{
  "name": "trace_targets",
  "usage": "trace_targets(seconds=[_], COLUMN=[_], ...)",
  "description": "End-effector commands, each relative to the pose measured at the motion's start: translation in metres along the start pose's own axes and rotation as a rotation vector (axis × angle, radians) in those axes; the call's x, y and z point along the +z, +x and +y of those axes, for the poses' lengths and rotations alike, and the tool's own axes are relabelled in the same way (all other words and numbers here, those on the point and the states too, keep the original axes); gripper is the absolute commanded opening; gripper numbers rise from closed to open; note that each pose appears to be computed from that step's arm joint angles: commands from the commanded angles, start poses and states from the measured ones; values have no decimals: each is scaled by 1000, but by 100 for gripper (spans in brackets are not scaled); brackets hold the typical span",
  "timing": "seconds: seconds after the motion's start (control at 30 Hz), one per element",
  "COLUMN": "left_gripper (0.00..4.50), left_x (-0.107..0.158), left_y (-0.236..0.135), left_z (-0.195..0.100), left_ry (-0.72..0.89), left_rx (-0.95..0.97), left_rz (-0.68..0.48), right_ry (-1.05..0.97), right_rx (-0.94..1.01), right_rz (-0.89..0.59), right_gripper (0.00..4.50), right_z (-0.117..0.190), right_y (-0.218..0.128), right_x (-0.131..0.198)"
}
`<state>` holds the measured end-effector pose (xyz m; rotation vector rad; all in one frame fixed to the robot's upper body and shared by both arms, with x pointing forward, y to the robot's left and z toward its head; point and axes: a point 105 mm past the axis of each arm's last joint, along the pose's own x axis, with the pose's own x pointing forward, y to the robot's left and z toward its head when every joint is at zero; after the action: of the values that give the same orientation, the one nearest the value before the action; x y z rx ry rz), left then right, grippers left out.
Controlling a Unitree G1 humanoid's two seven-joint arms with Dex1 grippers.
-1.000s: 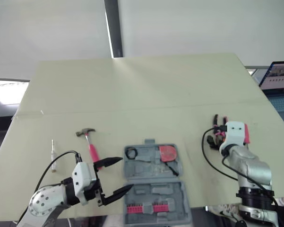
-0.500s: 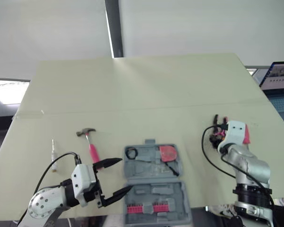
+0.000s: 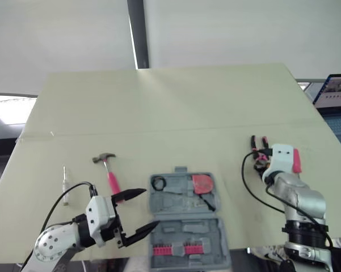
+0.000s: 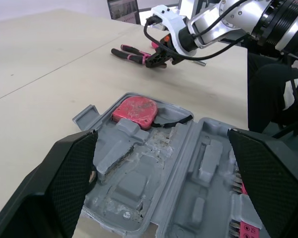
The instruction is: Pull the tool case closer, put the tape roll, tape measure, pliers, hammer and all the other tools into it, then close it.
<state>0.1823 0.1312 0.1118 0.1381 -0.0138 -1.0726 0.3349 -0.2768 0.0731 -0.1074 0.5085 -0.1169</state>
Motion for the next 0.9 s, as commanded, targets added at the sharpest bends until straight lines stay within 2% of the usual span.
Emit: trace_targets(seconds=[0.03,0.23,0.33,0.47,0.9], left_gripper=[450,450,450,450,450], left_x=[6,5,6,8,-2], left_y=[-8,-13,-17,-25,-64], left_z=[6,10,7,4,4], left_ry=[26,38,24,14,-27], left_rx=[20,0,-29,-51,52], left_rz=[-6,21,28,54,129], right_ry=[-175,-385,-591,-723,-992], right_rx=[147,454,730,931,1161], right_rz=[-103,-90,-24,40,78], right_gripper=[96,96,96,96,96], right_z=[14,51,79,95,152], right_y=[-18,-47,-81,-107,-134], right_x=[33,43,39,36,37])
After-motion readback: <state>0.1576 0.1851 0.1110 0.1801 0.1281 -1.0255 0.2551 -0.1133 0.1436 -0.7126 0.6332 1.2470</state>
